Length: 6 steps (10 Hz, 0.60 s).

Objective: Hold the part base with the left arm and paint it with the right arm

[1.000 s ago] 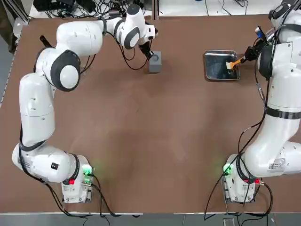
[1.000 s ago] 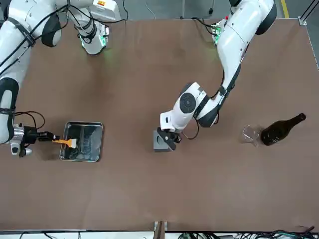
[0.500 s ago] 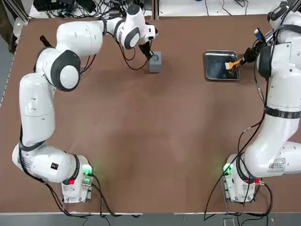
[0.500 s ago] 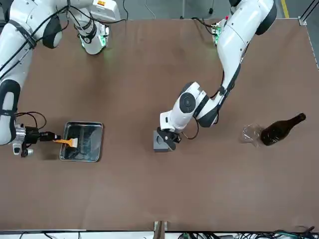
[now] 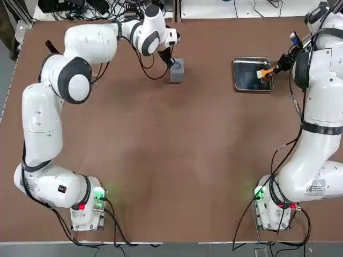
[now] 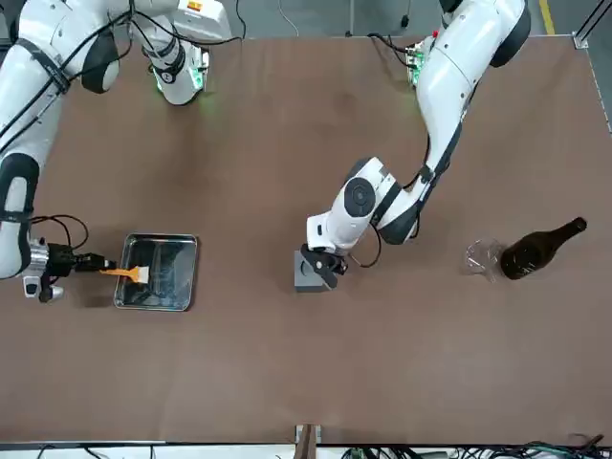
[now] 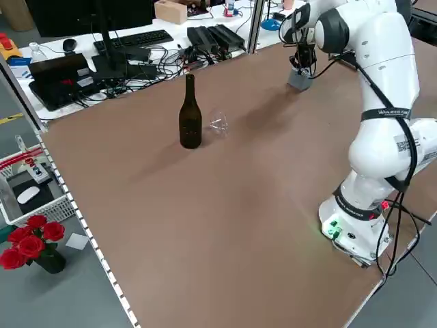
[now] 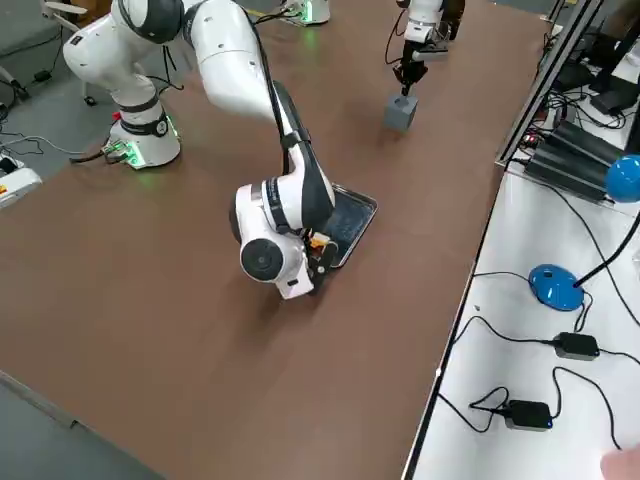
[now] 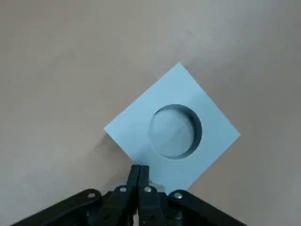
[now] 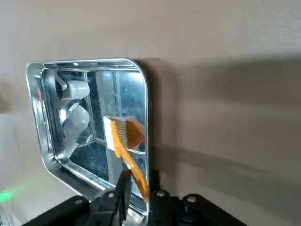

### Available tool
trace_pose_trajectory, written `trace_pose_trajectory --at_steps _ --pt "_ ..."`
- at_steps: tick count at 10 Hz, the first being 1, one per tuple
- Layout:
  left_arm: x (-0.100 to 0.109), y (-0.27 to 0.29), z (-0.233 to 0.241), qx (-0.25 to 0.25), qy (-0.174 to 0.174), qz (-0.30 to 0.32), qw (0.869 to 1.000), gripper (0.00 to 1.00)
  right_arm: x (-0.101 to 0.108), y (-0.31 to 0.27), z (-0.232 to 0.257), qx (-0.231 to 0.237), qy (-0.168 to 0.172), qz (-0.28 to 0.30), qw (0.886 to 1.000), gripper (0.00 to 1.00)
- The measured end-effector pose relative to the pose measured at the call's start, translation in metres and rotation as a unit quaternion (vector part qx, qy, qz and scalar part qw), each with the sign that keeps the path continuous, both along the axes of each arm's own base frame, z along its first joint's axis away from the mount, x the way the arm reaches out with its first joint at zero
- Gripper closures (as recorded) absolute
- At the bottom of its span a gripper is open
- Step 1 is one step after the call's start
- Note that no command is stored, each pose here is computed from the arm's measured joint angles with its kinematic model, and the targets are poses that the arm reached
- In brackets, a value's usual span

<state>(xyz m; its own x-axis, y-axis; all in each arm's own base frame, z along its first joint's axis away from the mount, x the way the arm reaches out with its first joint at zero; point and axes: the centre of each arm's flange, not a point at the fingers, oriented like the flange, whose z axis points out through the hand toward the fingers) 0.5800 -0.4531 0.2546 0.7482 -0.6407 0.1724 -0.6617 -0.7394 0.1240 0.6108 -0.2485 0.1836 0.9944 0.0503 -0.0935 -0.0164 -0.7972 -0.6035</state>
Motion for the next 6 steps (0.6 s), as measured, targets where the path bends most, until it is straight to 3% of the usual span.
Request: trace_pose_trajectory --at_steps 2,6 --pt "0.0 0.0 0.0 0.0 0.0 0.0 1.0 0.95 -0.0002 -0.0007 0.0 -0.001 0.0 -0.001 1.0 0.7" --pt "0.0 0.0 0.0 0.0 0.0 0.0 1.0 0.95 -0.0001 -0.0001 -0.0008 -0.001 0.001 0.0 1.0 0.67"
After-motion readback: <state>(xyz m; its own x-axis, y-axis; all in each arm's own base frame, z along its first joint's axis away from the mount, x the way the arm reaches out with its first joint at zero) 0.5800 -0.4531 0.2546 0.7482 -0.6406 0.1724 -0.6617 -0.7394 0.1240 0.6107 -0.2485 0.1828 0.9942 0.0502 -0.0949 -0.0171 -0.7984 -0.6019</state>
